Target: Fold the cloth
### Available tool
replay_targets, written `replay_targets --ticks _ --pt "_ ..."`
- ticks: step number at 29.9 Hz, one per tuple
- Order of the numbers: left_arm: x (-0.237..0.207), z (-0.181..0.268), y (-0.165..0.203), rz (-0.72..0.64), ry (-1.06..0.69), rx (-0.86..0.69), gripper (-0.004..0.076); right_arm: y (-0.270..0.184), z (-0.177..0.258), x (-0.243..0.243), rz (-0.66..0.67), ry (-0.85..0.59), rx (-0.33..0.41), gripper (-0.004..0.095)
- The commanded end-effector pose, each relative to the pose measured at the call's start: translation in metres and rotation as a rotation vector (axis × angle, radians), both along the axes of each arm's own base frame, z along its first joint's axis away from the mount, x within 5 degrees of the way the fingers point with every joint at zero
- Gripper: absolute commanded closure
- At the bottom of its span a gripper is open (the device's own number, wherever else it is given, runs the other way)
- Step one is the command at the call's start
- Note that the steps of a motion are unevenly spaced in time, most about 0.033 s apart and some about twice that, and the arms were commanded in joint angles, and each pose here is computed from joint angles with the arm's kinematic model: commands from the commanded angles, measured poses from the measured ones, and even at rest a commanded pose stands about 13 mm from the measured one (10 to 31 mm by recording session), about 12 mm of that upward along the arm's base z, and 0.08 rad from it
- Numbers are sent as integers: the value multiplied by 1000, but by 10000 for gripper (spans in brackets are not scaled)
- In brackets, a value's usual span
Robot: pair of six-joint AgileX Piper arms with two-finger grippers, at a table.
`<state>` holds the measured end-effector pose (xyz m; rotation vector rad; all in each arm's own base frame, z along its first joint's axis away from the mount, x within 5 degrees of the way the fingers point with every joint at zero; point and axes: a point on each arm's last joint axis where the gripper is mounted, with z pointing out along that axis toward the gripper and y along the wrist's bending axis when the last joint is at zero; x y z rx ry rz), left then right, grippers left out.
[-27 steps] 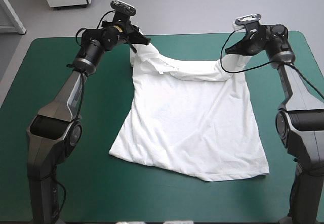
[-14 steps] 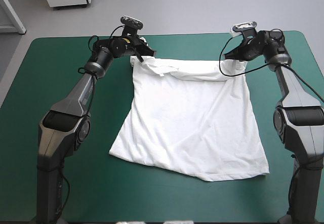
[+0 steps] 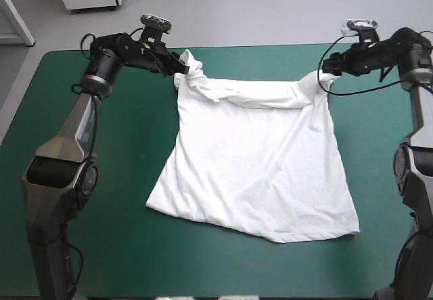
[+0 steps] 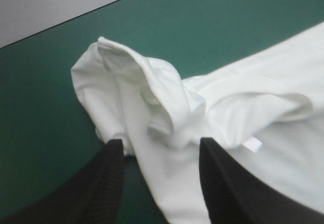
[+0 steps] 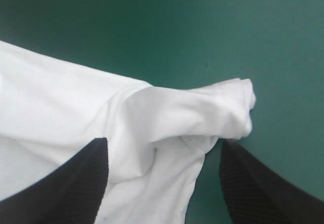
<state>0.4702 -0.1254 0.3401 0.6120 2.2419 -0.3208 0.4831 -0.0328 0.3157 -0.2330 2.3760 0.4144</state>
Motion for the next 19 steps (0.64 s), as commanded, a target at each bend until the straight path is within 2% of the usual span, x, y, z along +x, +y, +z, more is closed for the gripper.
replay_targets --ticks 1,6,10,19 --pt "-53 80 11 -14 -55 -35 363 -8 86 -44 -22 -193 36 290" --pt "-99 106 23 16 -37 -18 363 -6 110 -97 -47 -202 11 291" --pt "-140 94 38 56 61 61 363 7 109 -144 -54 -182 8 290" --pt "-221 44 47 42 226 87 363 55 66 -238 37 -25 -216 291"
